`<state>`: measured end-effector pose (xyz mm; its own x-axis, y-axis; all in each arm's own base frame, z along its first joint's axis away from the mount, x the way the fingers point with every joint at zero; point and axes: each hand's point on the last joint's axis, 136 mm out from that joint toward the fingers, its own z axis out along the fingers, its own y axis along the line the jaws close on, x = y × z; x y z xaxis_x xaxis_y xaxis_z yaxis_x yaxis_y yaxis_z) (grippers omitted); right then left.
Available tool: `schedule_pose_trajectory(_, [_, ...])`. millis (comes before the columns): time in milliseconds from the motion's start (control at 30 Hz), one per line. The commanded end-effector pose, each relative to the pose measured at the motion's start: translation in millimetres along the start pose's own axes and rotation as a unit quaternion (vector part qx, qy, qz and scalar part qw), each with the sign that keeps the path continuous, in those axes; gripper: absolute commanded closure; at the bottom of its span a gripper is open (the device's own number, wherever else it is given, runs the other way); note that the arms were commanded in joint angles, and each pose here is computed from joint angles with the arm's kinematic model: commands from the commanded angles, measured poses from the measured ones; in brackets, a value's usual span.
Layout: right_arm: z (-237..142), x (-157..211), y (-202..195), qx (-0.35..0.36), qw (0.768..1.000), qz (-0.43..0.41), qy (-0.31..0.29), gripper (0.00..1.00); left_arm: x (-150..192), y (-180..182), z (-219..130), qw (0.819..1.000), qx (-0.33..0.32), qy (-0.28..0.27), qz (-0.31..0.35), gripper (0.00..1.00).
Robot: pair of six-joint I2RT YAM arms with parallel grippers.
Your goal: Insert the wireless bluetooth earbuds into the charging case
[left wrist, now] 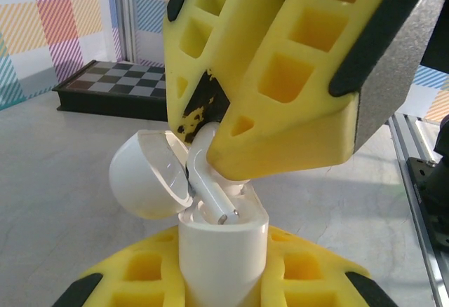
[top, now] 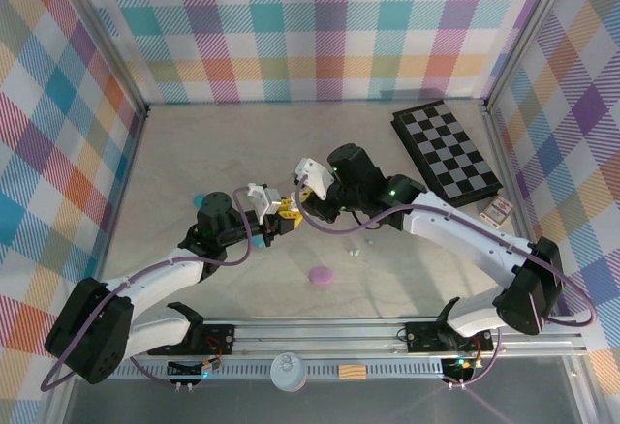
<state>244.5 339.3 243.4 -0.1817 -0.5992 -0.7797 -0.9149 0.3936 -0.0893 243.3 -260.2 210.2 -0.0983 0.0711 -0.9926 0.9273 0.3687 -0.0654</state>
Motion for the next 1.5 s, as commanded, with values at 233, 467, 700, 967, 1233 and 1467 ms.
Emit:
schedule_pose_trajectory(233, [-7.0,-21.0,7.0,0.011,0.998,-0.062,-0.019,0.82,-24.6,-3.2,2.2,0.999,0.01,-0.026,0.016,1.0])
schedule_pose_trajectory(467, [-4.3,-22.7,14.3,0.01,0.996,-0.09,-0.021,0.81,-28.5,-2.8,1.7,0.999,0.008,-0.031,0.018,1.0])
schedule_pose_trajectory(700, [-10.0,-28.2,24.4,-0.008,0.994,-0.098,-0.045,0.77,-30.6,-2.5,1.9,0.999,0.008,-0.035,0.016,1.0])
schedule_pose_trajectory(967, [-8.5,-24.9,33.0,-0.034,0.993,-0.107,-0.04,0.77,-36.8,-3.6,0.3,0.999,0.008,-0.048,0.017,1.0])
schedule_pose_trajectory(1233, [-6.6,-22.6,18.6,0.003,0.996,-0.086,-0.026,0.72,-39.9,-4.9,-3.0,0.998,0.004,-0.054,0.019,1.0])
schedule_pose_trajectory(1467, [-16.8,-46.7,3.8,0.03,0.996,-0.042,-0.067,0.52,-40.5,-5.7,-3.3,0.998,0.006,-0.057,0.019,1.0])
